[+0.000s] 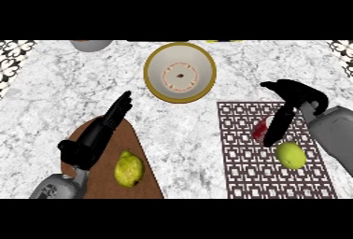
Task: Pick the can from the placemat and place it in the bowl
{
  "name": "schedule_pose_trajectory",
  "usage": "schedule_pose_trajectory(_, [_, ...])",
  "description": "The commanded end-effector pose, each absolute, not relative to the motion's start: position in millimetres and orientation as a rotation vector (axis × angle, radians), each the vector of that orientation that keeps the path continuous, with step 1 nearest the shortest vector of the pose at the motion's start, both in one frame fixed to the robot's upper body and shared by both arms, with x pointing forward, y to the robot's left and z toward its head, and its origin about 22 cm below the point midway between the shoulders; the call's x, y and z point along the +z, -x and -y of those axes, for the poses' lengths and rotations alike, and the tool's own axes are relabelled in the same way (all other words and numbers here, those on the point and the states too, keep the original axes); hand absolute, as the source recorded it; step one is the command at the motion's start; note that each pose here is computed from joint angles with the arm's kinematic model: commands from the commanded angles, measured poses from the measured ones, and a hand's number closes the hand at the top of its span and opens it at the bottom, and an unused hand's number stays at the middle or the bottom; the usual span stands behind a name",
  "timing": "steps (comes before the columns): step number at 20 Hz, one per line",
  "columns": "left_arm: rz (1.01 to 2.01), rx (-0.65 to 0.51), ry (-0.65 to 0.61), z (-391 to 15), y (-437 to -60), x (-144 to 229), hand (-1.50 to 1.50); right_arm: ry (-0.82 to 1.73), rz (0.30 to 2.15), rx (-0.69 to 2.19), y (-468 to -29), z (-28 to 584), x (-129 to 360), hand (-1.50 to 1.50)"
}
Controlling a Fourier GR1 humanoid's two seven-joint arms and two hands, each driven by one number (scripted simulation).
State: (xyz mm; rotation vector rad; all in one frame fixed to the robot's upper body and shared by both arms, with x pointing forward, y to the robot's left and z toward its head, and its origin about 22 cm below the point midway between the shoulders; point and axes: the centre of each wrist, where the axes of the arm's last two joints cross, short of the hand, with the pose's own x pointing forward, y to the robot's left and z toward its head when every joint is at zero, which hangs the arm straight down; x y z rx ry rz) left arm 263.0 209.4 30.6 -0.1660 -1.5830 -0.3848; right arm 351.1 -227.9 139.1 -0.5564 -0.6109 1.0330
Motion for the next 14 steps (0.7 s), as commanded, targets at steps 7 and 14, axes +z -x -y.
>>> schedule_pose_trajectory(7, [1.587, -0.366, 0.158, -190.9, -273.1, 23.2, 0.0, 0.772, 0.554, 1.03, -330.9, 204.3, 117.0, -1.5])
schedule_pose_trajectory(14, [1.592, -0.375, 0.151, -198.9, -261.9, 17.7, 0.0, 0.769, 0.495, 0.998, -319.2, 261.9, 94.4, -1.5])
